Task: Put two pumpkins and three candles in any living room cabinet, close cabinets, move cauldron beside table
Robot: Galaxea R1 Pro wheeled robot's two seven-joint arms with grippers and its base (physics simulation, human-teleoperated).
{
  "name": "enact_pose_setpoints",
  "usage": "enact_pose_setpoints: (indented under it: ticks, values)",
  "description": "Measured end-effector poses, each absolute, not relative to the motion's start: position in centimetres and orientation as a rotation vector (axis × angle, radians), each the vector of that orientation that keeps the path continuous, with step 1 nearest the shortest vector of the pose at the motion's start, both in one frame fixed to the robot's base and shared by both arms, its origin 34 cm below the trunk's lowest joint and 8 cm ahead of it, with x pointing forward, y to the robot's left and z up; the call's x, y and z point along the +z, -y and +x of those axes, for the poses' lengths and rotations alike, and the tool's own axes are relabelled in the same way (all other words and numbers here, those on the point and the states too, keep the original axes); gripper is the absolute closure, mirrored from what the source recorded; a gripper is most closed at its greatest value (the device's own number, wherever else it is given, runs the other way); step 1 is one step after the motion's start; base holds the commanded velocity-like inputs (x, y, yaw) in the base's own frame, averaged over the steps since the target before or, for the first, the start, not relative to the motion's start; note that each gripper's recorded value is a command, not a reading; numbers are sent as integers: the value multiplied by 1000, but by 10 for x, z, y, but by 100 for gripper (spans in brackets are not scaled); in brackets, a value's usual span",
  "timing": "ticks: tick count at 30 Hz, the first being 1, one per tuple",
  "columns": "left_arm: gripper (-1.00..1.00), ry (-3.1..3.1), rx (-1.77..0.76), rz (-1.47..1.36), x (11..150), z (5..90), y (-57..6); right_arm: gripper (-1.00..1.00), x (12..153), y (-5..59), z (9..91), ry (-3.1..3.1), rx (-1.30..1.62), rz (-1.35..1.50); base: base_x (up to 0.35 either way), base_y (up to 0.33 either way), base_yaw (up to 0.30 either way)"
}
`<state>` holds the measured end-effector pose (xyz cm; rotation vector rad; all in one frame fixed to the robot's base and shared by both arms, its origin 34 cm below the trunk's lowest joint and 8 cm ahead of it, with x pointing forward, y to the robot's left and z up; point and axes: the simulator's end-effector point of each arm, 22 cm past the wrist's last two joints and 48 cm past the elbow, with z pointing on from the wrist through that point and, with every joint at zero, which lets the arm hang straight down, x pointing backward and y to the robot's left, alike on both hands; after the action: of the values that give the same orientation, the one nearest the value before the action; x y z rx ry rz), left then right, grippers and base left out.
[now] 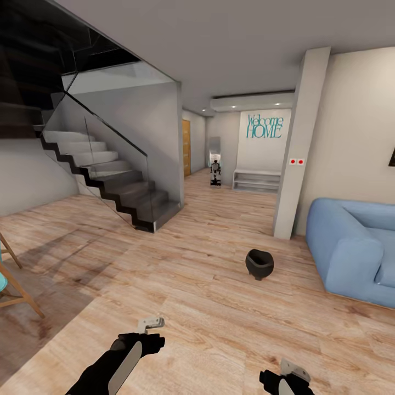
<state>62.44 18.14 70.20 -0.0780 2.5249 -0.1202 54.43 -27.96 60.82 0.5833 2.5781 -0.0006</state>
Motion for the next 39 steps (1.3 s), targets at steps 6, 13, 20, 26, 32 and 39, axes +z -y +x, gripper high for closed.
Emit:
enact_pose_setpoints:
  ticks: [6,13,20,26,32,39]
  values:
    - [-100,-2525,-119,-77,692,624,-181,-100,599,280,544,-2578,-1,583,0,0,0]
    - [-100,-2526,-117,-78,693,624,-181,-100,598,280,544,-2579,-1,584,0,0,0]
    - [-100,-2569,-135,-41,692,623,-174,-100,589,282,544,-2577,-5,586,0,0,0]
    - [-100,-2545,-193,-81,715,644,-172,-100,578,282,543,-2578,-5,586,0,0,0]
    - [-100,-2541,-198,-109,707,646,-177,-100,566,280,540,-2585,-4,583,0,0,0]
    - [-100,-2529,-205,-112,699,648,-178,-100,527,283,504,-2674,-40,604,0,0,0]
